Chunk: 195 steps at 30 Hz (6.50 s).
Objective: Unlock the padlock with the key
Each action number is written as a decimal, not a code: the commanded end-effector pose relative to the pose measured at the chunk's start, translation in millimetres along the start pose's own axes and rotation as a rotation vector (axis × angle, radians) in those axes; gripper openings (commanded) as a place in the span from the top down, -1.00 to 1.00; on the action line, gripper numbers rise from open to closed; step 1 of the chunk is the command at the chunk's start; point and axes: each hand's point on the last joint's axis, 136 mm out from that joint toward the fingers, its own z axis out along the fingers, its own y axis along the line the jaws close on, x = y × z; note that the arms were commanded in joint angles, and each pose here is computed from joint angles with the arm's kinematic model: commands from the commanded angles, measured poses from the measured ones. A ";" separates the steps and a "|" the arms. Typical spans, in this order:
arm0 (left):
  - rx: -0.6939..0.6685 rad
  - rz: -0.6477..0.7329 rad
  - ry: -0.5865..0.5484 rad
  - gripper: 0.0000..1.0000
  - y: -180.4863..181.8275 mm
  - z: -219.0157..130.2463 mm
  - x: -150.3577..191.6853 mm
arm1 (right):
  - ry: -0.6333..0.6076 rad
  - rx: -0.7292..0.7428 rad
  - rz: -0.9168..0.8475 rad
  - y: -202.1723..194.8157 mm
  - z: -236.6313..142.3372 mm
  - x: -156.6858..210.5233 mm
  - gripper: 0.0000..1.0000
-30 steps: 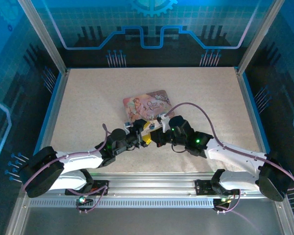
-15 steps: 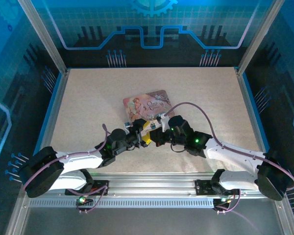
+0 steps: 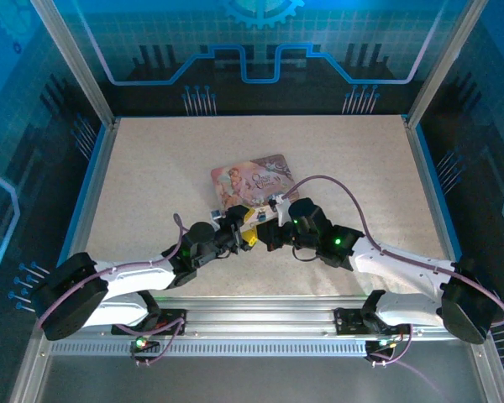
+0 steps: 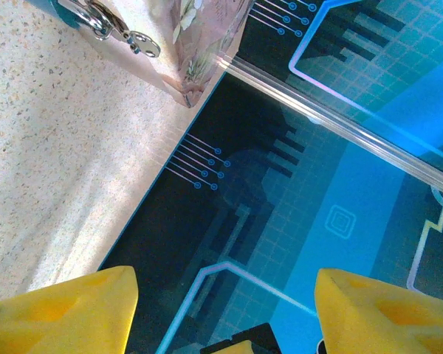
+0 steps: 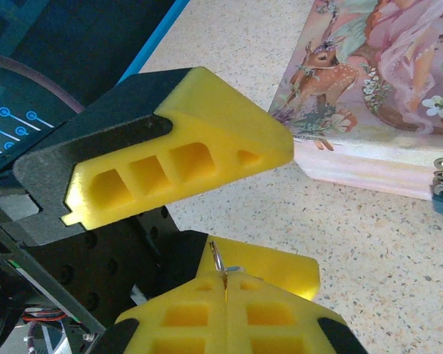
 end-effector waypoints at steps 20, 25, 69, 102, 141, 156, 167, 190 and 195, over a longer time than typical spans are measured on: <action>0.017 -0.001 -0.016 0.24 -0.3 -5.1 -2.4 | -0.006 0.016 0.012 -2.8 -5.9 7.9 0.97; 0.012 -0.003 -0.019 0.38 0.9 -5.0 -2.5 | -0.010 0.017 0.014 -2.9 -6.6 7.7 0.97; 0.012 0.301 -0.089 1.00 -12.7 -10.2 -7.4 | -0.078 -0.037 0.051 -11.2 -31.6 2.0 0.63; 0.362 0.982 -0.019 1.00 -95.1 -18.5 61.0 | -0.194 -0.466 0.129 33.8 -57.0 -50.3 -0.08; 0.353 0.960 -0.043 0.87 -86.9 -21.9 51.8 | -0.191 -0.400 0.193 13.5 -51.9 -46.8 0.87; 0.061 1.144 -0.137 -0.28 -76.0 -23.5 17.8 | -0.083 -0.031 0.133 -39.0 -69.2 -6.8 0.86; -0.244 1.289 -0.019 -0.39 -64.9 30.0 5.7 | 0.041 0.339 0.144 -94.4 -102.0 27.9 0.85; -0.637 1.355 0.221 -0.50 -12.0 175.4 -6.8 | 0.067 0.379 0.192 -115.8 -111.1 60.9 0.84; -0.707 1.351 0.246 -0.50 1.6 179.8 -13.1 | 0.064 0.380 0.202 -118.3 -112.7 62.3 0.84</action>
